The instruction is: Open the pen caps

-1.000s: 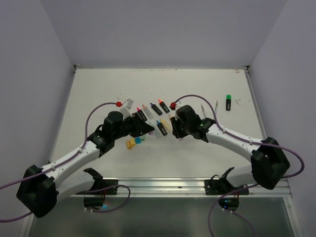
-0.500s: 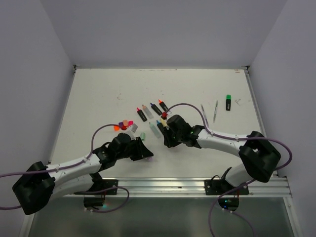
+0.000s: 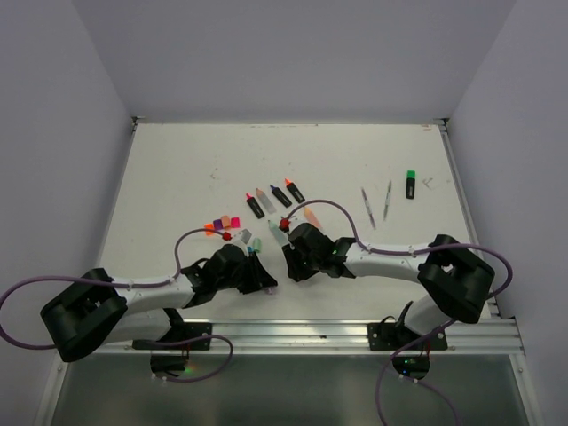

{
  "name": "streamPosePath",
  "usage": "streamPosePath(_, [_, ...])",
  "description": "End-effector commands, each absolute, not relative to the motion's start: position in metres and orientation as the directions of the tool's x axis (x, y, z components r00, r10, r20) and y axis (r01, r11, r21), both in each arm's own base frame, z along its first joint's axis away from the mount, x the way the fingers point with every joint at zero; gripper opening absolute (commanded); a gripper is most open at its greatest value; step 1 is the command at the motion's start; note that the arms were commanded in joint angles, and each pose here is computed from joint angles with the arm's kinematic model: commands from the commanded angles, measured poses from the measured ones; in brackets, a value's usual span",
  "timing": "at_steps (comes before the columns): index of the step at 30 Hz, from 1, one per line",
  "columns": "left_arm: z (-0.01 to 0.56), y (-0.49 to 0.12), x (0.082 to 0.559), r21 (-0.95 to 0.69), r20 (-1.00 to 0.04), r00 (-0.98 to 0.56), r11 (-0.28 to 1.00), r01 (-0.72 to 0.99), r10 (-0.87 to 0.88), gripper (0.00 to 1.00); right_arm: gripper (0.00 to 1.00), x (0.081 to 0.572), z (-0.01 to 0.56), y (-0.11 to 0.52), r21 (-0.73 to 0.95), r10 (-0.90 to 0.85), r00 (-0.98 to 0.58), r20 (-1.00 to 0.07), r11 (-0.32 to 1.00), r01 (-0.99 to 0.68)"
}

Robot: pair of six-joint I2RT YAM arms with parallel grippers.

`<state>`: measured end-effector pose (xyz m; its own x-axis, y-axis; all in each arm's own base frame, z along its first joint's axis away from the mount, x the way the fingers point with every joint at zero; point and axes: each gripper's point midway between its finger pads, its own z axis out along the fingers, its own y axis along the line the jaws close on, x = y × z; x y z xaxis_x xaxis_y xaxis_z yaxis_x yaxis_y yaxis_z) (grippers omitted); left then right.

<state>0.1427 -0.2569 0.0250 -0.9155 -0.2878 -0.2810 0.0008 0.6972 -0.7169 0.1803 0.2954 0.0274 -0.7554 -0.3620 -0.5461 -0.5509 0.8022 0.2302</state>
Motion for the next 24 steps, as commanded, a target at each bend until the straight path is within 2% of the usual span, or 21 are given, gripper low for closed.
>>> streamPosePath(1, [0.032, -0.264, 0.154, -0.747, -0.312, -0.890, 0.665, 0.013, -0.332, 0.15, 0.12, 0.185, 0.023, 0.299, 0.234, -0.329, -0.758, -0.563, 0.816, -0.529])
streamPosePath(3, [0.030, -0.263, 0.152, -0.749, -0.302, -0.892, 0.663, 0.003, -0.337, 0.21, 0.16, 0.185, 0.022, 0.299, 0.233, -0.323, -0.760, -0.564, 0.821, -0.522])
streamPosePath(7, [0.027, -0.260, 0.149, -0.747, -0.293, -0.894, 0.664, -0.006, -0.339, 0.42, 0.27, 0.185, 0.020, 0.300, 0.234, -0.322, -0.763, -0.561, 0.822, -0.519])
streamPosePath(12, [0.027, -0.257, 0.147, -0.747, -0.297, -0.891, 0.665, -0.008, -0.344, 0.55, 0.38, 0.184, 0.019, 0.301, 0.242, -0.320, -0.764, -0.560, 0.819, -0.520])
streamPosePath(16, [0.029, -0.256, 0.146, -0.748, -0.306, -0.887, 0.663, -0.001, -0.347, 0.60, 0.43, 0.183, 0.020, 0.300, 0.240, -0.318, -0.763, -0.563, 0.821, -0.519])
streamPosePath(24, [0.042, -0.251, 0.147, -0.755, -0.341, -0.866, 0.656, 0.020, -0.366, 0.61, 0.45, 0.188, 0.034, 0.297, 0.224, -0.297, -0.752, -0.589, 0.833, -0.505])
